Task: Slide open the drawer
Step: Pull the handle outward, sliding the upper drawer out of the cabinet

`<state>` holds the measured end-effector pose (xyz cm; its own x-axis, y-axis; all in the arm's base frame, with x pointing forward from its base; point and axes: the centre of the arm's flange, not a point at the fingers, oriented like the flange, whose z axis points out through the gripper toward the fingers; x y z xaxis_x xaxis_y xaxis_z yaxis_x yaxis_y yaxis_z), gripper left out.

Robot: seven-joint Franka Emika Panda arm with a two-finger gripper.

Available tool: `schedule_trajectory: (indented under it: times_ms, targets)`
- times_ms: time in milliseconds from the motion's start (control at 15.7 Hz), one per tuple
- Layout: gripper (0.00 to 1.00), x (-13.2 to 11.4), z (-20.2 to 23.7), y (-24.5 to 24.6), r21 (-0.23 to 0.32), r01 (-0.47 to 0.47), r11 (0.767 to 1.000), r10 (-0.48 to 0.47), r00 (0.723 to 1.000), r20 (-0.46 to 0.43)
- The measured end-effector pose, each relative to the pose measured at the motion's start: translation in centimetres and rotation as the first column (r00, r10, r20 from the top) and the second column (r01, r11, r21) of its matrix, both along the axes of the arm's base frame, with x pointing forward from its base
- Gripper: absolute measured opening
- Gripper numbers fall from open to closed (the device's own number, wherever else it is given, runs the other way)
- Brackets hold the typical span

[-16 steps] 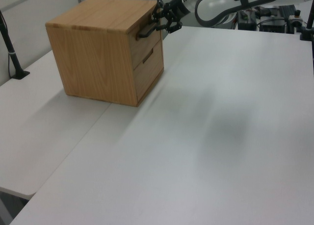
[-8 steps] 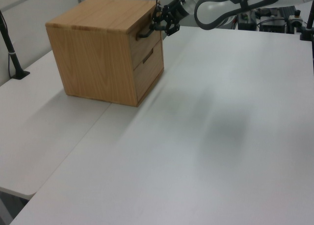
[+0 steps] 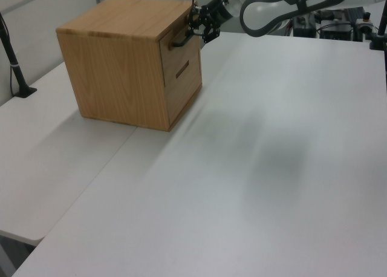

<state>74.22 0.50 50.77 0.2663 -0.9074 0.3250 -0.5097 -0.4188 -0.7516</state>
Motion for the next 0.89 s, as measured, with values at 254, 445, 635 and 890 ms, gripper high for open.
schedule_trajectory:
  times_ms: [254,445,635,890]
  targets:
    - [0.48,-0.4,-1.3,-0.3,-0.036,-0.021,0.999,0.020,0.999,-0.026]
    - [0.66,-0.5,-1.7,-0.6,-0.053,-0.030,0.998,0.029,0.999,-0.035]
    - [0.45,-0.5,-1.1,-0.5,-0.047,-0.028,0.998,0.027,0.999,-0.022]
    - [0.23,-0.7,-1.0,-0.5,-0.028,-0.017,0.999,0.016,1.000,-0.023]
